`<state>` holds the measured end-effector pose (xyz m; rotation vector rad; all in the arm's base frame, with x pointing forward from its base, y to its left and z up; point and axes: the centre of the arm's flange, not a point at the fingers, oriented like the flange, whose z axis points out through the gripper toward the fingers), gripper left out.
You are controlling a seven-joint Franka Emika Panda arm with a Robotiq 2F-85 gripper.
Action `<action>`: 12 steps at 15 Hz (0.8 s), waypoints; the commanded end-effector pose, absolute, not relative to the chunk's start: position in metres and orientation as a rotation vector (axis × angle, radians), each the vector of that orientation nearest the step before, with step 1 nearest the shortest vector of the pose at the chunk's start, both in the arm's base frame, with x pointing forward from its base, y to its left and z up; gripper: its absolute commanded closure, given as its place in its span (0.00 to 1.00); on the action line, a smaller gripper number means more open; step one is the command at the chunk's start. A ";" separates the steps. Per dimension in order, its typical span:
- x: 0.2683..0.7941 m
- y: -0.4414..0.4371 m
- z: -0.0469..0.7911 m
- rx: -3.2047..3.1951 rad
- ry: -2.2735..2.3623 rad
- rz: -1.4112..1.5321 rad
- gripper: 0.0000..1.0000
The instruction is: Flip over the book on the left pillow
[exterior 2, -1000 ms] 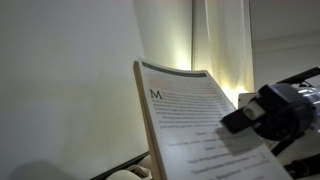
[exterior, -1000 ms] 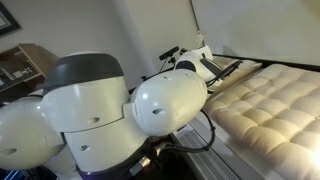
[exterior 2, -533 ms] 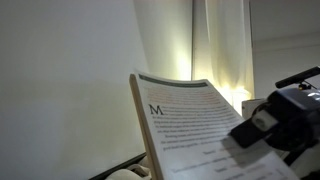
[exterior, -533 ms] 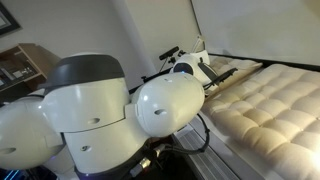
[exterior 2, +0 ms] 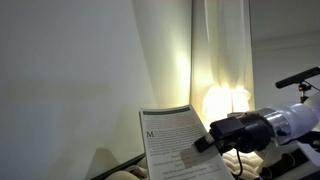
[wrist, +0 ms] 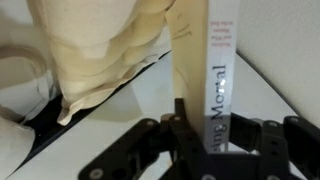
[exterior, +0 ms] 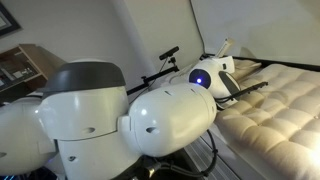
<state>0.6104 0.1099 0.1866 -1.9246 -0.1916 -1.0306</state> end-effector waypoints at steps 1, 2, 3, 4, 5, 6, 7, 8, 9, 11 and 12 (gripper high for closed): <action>0.623 0.114 0.168 -1.887 -0.179 -0.980 0.40; 0.622 0.116 0.169 -1.892 -0.185 -0.971 0.33; 0.622 0.118 0.169 -1.897 -0.194 -0.951 0.24; 0.621 0.120 0.168 -1.908 -0.191 -0.952 0.17; 0.620 0.122 0.167 -1.900 -0.200 -0.934 0.08; 0.620 0.123 0.166 -1.926 -0.203 -0.923 0.02; 0.618 0.126 0.164 -1.933 -0.209 -0.901 0.00; 0.615 0.129 0.162 -1.952 -0.216 -0.860 0.00; 0.609 0.134 0.159 -1.970 -0.224 -0.824 0.00; 0.593 0.145 0.161 -1.993 -0.264 -0.774 0.00; 0.582 0.152 0.164 -2.017 -0.293 -0.745 0.00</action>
